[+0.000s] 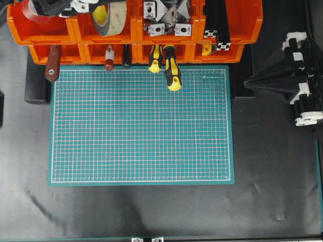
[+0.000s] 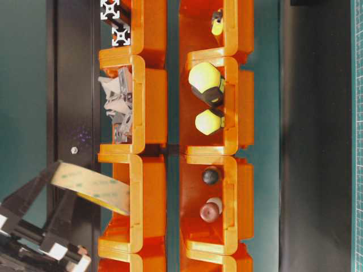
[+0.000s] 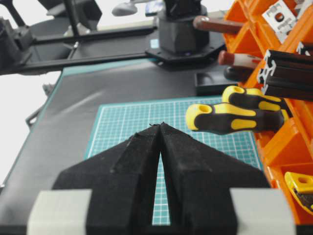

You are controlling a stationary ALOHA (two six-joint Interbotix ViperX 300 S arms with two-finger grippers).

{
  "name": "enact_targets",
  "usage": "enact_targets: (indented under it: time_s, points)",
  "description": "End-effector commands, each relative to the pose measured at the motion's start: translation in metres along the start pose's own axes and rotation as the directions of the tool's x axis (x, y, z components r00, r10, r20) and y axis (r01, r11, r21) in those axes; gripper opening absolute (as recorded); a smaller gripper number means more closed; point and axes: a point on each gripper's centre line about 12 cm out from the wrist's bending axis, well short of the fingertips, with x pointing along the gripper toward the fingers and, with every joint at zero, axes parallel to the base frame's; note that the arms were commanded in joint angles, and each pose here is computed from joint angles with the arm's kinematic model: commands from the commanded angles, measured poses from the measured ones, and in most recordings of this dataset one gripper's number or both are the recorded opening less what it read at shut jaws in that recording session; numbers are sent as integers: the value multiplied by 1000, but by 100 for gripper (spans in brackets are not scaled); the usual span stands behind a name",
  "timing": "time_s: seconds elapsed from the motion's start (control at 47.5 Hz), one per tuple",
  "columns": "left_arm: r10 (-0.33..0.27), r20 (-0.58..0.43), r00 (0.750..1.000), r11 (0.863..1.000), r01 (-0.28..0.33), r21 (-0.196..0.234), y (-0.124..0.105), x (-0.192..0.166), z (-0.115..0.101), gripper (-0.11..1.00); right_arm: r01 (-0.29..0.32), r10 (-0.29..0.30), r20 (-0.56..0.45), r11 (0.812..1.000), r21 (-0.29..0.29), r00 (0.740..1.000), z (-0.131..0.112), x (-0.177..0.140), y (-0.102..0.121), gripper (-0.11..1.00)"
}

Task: Pick foam from container rack with left arm.
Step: 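Lift the tape roll out of the bin with the left gripper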

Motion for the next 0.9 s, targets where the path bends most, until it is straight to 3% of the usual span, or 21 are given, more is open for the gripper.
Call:
enact_targets:
  time_s: [0.0,0.126,0.21,0.295,0.4,0.505,0.568,0.631,0.694,0.715,0.884]
  points:
    - [-116,27,993,993,115,24,-26,-17,2,27,-13,13,37,1000,4,999,12,1,3,0]
    - [-215,19,976,974,213,76,-53,-31,-5,27,-16,15,34,1000,5,999,11,1,4,0]
    - [-259,-18,966,952,259,161,-66,-42,-18,27,-16,16,35,1000,3,999,12,1,4,0]
    - [-289,-69,955,919,297,260,-74,-50,-36,27,-15,15,32,1000,3,999,11,2,4,0]
    - [-326,-151,933,857,359,369,-85,-60,-64,27,-15,15,31,1000,3,999,11,2,4,0]
    - [-325,-238,915,780,402,480,-91,-64,-93,27,-15,15,31,1000,3,999,11,2,4,0]
    - [-287,-292,912,727,406,554,-89,-62,-110,27,-15,15,31,1000,3,999,11,2,4,0]
    - [-217,-357,908,667,405,626,-84,-58,-131,27,-15,15,29,1000,5,999,11,2,4,0]
    - [-142,-401,905,625,396,672,-78,-51,-147,27,-15,15,29,1000,5,999,11,2,4,0]
    - [-100,-419,903,605,389,694,-74,-46,-154,27,-15,15,31,1000,5,999,11,2,4,0]
    - [116,-479,870,518,358,777,-52,-21,-186,27,-16,15,35,1000,8,999,11,2,4,0]
